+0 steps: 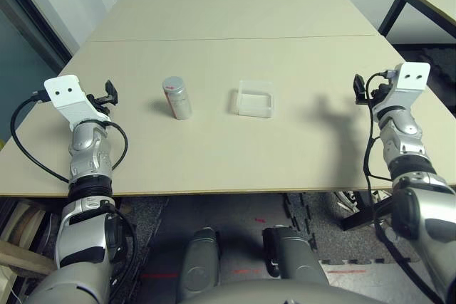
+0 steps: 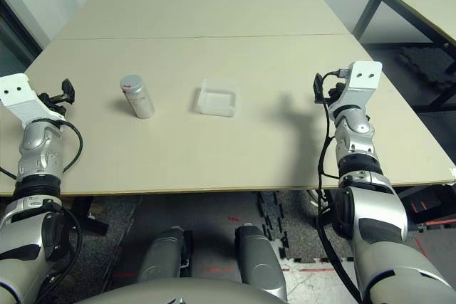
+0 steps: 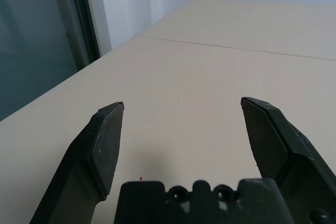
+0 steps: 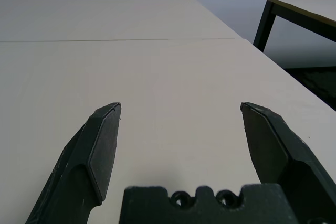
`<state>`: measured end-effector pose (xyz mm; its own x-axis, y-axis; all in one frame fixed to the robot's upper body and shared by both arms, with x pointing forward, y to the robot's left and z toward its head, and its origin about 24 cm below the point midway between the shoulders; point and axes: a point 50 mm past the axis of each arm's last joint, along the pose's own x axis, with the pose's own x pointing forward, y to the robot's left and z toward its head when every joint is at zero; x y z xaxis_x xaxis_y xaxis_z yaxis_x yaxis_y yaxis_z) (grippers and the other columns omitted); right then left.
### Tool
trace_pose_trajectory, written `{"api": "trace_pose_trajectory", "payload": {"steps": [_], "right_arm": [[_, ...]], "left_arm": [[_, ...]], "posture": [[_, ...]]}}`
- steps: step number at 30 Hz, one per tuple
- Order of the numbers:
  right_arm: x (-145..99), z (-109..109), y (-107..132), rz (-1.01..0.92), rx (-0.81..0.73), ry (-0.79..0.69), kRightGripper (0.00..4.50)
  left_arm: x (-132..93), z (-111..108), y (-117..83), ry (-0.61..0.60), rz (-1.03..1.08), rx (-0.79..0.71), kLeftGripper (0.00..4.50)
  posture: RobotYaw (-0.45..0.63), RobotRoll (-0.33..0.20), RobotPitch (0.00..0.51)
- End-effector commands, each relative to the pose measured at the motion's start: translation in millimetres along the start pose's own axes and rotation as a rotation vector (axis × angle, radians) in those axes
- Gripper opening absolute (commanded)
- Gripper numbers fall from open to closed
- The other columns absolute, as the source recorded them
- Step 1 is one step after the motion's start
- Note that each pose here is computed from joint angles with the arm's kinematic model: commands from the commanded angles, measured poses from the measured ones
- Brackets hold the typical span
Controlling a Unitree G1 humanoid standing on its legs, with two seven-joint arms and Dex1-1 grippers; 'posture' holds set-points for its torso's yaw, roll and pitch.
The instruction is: Pour the medicine from the bottle into the box.
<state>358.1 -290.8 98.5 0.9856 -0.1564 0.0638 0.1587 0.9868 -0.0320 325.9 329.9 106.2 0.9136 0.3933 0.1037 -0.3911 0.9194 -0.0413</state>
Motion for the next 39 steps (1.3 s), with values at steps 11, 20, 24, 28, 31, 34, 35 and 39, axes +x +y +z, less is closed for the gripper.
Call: {"api": "trace_pose_trajectory", "payload": {"steps": [11,20,24,28,31,34,35,39], "right_arm": [[1.7,11.7,4.0,0.154,-0.001,-0.027,4.50],[-2.3,37.0,32.2,0.645,-0.182,-0.006,4.50],[-4.3,55.7,49.2,0.839,-0.246,-0.019,4.50],[-5.5,69.0,61.4,0.938,-0.248,-0.029,4.50],[-5.5,78.3,69.6,0.982,-0.246,-0.039,4.50],[-6.1,79.6,73.1,0.999,-0.253,-0.037,4.50],[-6.6,79.7,74.1,1.005,-0.254,-0.036,4.50],[-8.4,80.4,79.6,1.043,-0.244,-0.033,4.50]], "left_arm": [[-0.7,15.7,-1.9,-0.061,-0.289,0.029,4.48],[-7.4,35.6,11.1,-0.069,-0.602,0.094,4.48],[-15.7,49.1,14.5,-0.044,-0.823,0.105,4.48],[-23.1,50.9,13.8,0.017,-0.979,0.093,4.48],[-29.1,50.2,10.4,0.068,-1.096,0.104,4.48],[-32.5,51.1,9.1,0.084,-1.148,0.090,4.48],[-34.4,50.5,8.9,0.095,-1.166,0.092,4.48],[-38.6,42.1,10.6,0.128,-1.178,0.121,4.48]], "posture": [[0.00,0.000,0.071],[0.01,0.000,0.086],[0.01,0.000,0.097],[0.00,0.000,0.097],[0.00,0.000,0.087],[0.00,0.000,0.079],[0.00,0.000,0.075],[0.00,0.000,0.072]]}}
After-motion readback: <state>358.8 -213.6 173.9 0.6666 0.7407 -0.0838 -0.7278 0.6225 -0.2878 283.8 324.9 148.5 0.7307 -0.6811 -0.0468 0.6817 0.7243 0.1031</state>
